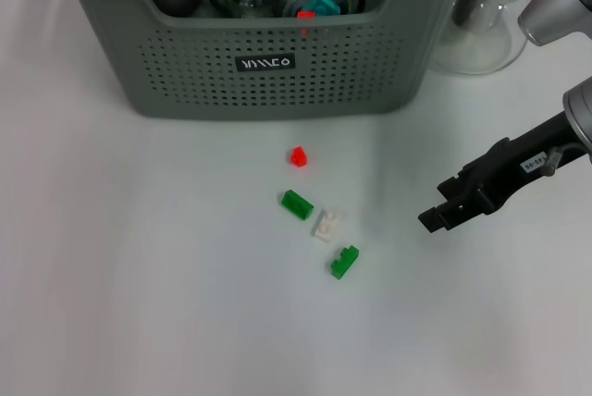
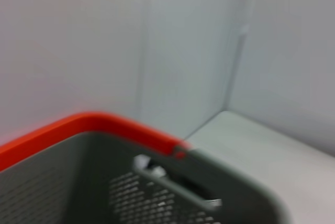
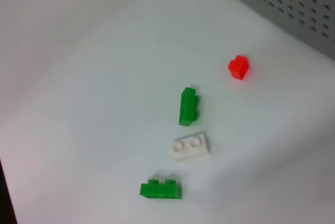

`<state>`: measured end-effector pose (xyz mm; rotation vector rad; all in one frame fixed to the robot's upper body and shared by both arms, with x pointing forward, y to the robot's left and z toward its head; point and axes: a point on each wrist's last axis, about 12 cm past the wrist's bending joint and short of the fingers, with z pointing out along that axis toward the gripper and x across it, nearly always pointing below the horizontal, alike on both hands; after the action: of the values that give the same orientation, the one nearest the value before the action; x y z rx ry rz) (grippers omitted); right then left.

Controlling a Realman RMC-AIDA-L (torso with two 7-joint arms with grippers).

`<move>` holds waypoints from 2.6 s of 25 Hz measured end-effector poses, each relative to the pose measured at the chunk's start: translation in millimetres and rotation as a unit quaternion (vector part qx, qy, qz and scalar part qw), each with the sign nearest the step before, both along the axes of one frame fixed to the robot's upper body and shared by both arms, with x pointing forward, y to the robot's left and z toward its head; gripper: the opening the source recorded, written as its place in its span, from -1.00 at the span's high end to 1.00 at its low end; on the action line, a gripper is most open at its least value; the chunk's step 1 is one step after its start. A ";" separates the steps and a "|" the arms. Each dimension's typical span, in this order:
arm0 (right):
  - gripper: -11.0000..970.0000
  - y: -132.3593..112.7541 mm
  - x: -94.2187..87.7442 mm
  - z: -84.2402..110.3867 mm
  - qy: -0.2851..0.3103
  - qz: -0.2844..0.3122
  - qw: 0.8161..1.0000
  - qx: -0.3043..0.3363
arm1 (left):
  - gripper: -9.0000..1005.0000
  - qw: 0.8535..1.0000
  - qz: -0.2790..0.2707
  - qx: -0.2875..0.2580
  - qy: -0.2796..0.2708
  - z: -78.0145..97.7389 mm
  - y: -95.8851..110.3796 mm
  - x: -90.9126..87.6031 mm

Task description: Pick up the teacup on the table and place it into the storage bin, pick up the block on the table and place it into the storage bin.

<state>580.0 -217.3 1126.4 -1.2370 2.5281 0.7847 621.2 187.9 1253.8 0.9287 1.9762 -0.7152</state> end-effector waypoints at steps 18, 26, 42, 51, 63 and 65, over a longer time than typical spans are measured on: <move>-0.42 -3.0 1.0 1.8 0.001 -0.004 1.000 0.000 | -0.46 0.988 -0.151 -0.004 -0.027 -13.9 6.5 -35.0; -0.42 -4.2 1.1 1.0 0.002 -0.010 1.000 -0.001 | -0.82 0.953 -0.294 0.059 0.051 -47.5 1.5 -83.6; -0.42 -4.8 1.7 0.2 0.002 -0.012 1.000 -0.002 | -0.88 0.964 -0.062 0.193 0.171 -122.1 -43.9 -55.8; -0.42 -4.3 3.1 1.3 -0.001 -0.011 1.000 -0.003 | -0.84 0.954 -0.018 0.257 0.153 -138.6 -60.5 -56.2; -0.42 -3.8 3.5 1.5 -0.002 -0.011 1.000 -0.003 | -0.79 0.953 -0.013 0.268 0.143 -142.5 -70.6 -58.3; -0.42 -3.8 3.3 1.3 -0.002 -0.011 1.000 -0.003 | -0.78 0.953 -0.011 0.267 0.143 -142.6 -71.6 -58.3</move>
<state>583.3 -221.2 1127.7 -1.2082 2.5390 0.7699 562.9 116.3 1111.2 1.2142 2.4849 -0.3354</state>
